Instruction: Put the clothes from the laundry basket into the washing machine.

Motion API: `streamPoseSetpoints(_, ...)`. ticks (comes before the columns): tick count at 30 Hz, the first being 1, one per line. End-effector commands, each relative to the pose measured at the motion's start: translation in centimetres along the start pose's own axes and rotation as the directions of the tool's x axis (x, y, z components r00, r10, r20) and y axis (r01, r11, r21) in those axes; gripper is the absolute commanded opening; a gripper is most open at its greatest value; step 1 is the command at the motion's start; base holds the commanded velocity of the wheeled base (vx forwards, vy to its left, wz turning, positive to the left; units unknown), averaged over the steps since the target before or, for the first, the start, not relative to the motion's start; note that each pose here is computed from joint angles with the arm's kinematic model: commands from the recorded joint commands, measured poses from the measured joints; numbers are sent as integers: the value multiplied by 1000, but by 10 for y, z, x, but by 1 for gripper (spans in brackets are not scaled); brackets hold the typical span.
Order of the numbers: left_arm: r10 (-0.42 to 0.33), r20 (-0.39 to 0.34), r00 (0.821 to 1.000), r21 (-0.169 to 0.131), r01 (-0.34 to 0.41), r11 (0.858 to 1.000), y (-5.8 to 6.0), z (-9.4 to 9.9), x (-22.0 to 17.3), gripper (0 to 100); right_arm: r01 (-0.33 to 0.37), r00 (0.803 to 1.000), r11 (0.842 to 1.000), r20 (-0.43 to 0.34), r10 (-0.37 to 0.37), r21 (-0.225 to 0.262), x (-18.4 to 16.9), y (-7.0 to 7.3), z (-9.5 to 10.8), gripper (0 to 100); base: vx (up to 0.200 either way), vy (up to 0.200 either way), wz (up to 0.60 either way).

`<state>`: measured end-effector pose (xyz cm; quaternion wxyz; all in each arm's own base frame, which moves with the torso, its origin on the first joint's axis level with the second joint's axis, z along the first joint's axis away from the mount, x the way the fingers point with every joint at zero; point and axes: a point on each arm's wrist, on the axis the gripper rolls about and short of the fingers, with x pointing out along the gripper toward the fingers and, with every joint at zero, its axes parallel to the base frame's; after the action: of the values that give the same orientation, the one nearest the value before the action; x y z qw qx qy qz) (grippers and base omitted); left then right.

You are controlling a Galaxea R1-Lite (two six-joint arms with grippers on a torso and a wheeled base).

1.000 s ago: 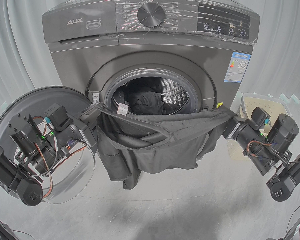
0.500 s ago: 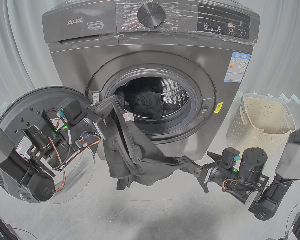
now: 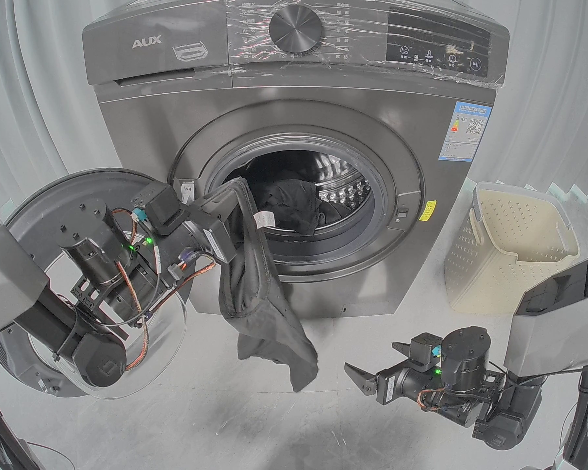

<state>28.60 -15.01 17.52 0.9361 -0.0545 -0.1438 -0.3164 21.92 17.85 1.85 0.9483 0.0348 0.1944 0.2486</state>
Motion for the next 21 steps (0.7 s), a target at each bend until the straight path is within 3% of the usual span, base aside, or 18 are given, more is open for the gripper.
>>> streamPoseSetpoints(1, -5, -3, 1000, -4, 5, 1000, -2, -3, 3, 0, 0, 1000, 1000, -29, 0, -6, 3, 0, -8, 100, 0, 0, 0)
streamPoseSetpoints(6, -11, 1, 1000, -4, 11, 1000, -4, -2, 4, 0, -58, 996, 998, 72, 58, 4, 21, 9, 12, 100, 0, 0, 0)
streamPoseSetpoints(11, -31, 6, 1000, -9, 31, 999, -10, -1, 4, 0, -95, 977, 995, 191, 93, 5, 43, 18, 36, 100, 0, 0, 0)
streamPoseSetpoints(15, -41, 15, 999, -11, 41, 999, -14, 1, 6, 0, -141, 968, 990, 208, 140, -8, 58, 22, 37, 100, 0, 0, 0)
streamPoseSetpoints(21, -63, 33, 997, -12, 63, 998, -20, 4, 10, 0, -174, 961, 982, 204, 185, -71, 79, 29, 29, 100, 0, 0, 0)
